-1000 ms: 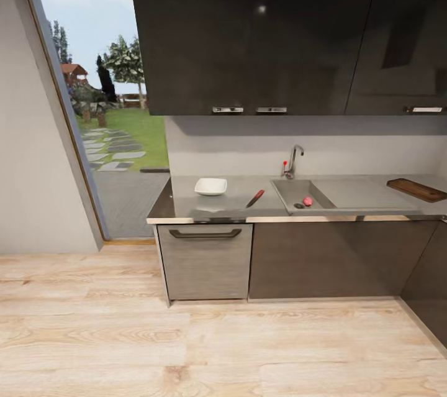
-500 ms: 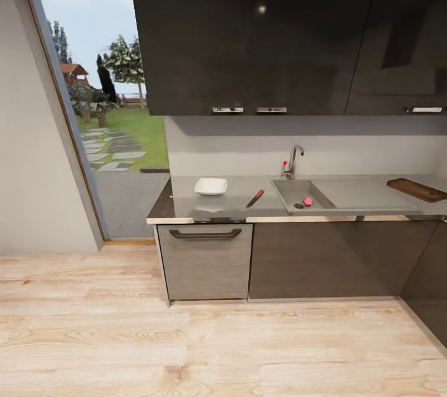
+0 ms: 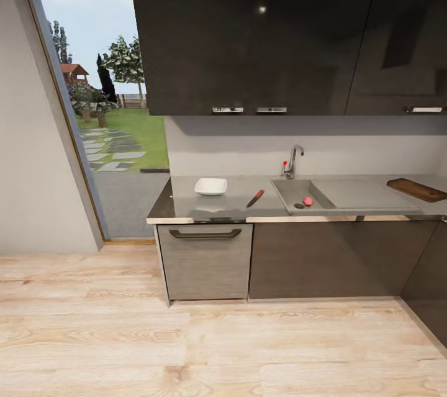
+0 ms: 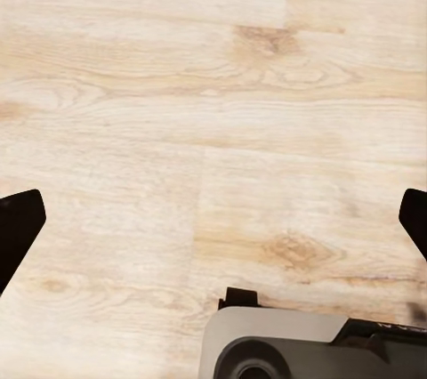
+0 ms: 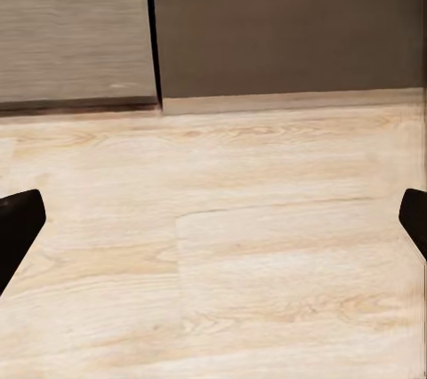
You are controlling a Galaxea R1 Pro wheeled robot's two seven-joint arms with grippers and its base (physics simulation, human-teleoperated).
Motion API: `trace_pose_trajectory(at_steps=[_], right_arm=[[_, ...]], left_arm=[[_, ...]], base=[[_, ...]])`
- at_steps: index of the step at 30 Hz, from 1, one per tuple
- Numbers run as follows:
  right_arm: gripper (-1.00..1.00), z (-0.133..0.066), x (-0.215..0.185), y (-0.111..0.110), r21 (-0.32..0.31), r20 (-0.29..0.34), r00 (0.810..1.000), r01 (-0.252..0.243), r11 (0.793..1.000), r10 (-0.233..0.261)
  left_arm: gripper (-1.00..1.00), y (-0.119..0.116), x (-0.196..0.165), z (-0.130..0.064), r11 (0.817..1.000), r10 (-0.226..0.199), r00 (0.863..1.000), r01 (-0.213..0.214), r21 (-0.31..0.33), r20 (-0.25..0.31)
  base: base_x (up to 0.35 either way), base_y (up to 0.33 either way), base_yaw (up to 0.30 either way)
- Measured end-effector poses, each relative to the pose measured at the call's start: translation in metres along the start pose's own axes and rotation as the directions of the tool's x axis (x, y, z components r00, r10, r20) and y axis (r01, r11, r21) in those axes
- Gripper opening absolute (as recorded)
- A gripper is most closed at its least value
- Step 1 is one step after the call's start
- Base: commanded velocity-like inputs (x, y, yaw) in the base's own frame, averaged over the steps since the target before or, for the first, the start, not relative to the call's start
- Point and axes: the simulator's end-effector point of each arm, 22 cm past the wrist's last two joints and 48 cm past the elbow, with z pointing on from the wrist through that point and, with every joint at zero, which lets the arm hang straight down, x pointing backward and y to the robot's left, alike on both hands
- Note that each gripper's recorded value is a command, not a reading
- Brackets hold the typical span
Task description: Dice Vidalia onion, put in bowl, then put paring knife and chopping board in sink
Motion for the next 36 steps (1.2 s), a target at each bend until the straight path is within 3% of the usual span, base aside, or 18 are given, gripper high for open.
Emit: trace_pose_trajectory(at_steps=[1,2,3,4,10,14,23,30,36], right_arm=[[1.00,0.014,0.003,-0.003,0.018,-0.137,0.990,0.036,0.999,-0.033],[1.00,0.034,-0.067,-0.003,0.031,-0.013,1.000,0.017,0.999,-0.016],[1.00,0.043,-0.159,-0.007,0.048,0.149,0.989,-0.009,0.999,0.002],[1.00,0.042,-0.176,-0.009,0.054,0.170,0.986,-0.009,0.998,0.000],[1.00,0.043,-0.232,-0.021,0.111,0.166,0.984,0.041,0.993,-0.059],[1.00,0.050,-0.291,-0.031,0.161,0.181,0.979,0.058,0.985,-0.088],[1.00,0.071,-0.414,-0.044,0.233,0.190,0.975,0.066,0.970,-0.112],[1.00,0.073,-0.513,-0.051,0.271,0.190,0.975,0.064,0.960,-0.119],[1.00,0.075,-0.574,-0.053,0.284,0.155,0.981,0.072,0.956,-0.120]], left_arm=[[1.00,0.000,0.000,0.000,1.000,0.000,1.000,0.000,0.000,0.000],[1.00,0.000,0.000,0.000,1.000,0.000,1.000,0.000,0.000,0.000],[1.00,0.000,-0.001,0.000,1.000,0.000,1.000,0.000,0.000,0.002],[1.00,0.000,-0.001,0.000,1.000,0.000,1.000,0.000,0.000,0.003],[1.00,0.000,-0.001,0.000,1.000,0.000,1.000,0.000,0.000,0.003],[1.00,0.001,-0.002,0.000,1.000,0.001,1.000,-0.001,-0.001,0.004],[1.00,0.001,-0.001,0.000,1.000,0.000,1.000,0.000,-0.001,0.002],[1.00,0.000,-0.001,0.000,1.000,0.000,1.000,0.000,0.000,0.002],[1.00,0.000,-0.001,0.000,1.000,0.000,1.000,0.000,0.000,0.002]], base=[[0.000,0.000,0.000],[0.000,0.000,0.000],[0.000,0.000,0.000],[0.000,0.000,0.000],[0.000,0.000,0.000],[0.000,0.000,0.000],[0.000,0.000,0.000],[0.000,0.000,0.000],[0.016,0.003,0.000]])
